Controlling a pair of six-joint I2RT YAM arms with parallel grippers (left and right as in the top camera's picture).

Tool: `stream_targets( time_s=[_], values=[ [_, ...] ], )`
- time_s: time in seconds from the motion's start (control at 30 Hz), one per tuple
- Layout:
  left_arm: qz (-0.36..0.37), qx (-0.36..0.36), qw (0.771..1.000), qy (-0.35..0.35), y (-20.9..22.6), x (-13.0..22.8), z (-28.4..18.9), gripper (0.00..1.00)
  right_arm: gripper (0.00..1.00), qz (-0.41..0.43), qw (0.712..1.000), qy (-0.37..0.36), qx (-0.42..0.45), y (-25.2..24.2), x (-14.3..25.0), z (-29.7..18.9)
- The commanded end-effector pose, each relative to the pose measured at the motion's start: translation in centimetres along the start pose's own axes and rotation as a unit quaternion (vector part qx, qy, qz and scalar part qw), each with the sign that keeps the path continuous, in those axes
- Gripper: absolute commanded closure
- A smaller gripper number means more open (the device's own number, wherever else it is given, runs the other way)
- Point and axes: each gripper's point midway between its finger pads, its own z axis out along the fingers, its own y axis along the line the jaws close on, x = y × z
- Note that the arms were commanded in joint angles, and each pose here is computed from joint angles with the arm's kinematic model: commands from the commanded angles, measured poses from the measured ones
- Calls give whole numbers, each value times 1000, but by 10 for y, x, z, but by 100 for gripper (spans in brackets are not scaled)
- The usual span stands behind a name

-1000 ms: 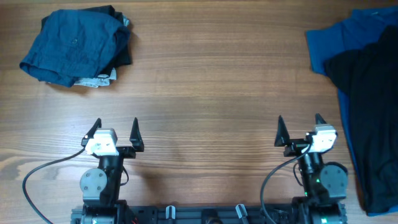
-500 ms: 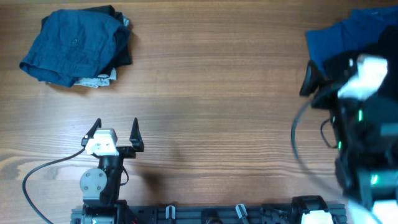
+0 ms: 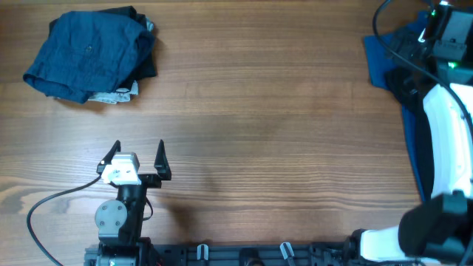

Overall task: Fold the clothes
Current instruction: 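Reach the right gripper to the right pile and grasp the black shirt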

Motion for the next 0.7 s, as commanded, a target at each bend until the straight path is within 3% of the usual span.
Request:
stream_targets(
  time_s=[0.0, 0.13, 0.4, 0.53, 0.67],
  values=[
    [10, 7, 1000, 0, -3, 2, 0, 0, 14, 60, 998, 19, 32, -18, 6, 29],
    [10, 7, 1000, 0, -3, 2, 0, 0, 33, 90, 994, 64, 12, -15, 33, 82],
    [10, 7, 1000, 0, -3, 2, 0, 0, 40, 71, 993, 95, 18, -4, 79, 167],
    [10, 7, 1000, 0, -3, 2, 0, 0, 41, 67, 990, 120, 22, -1, 103, 188],
    [10, 7, 1000, 0, -3, 2, 0, 0, 42, 68, 990, 118, 21, -1, 103, 189]
  ],
)
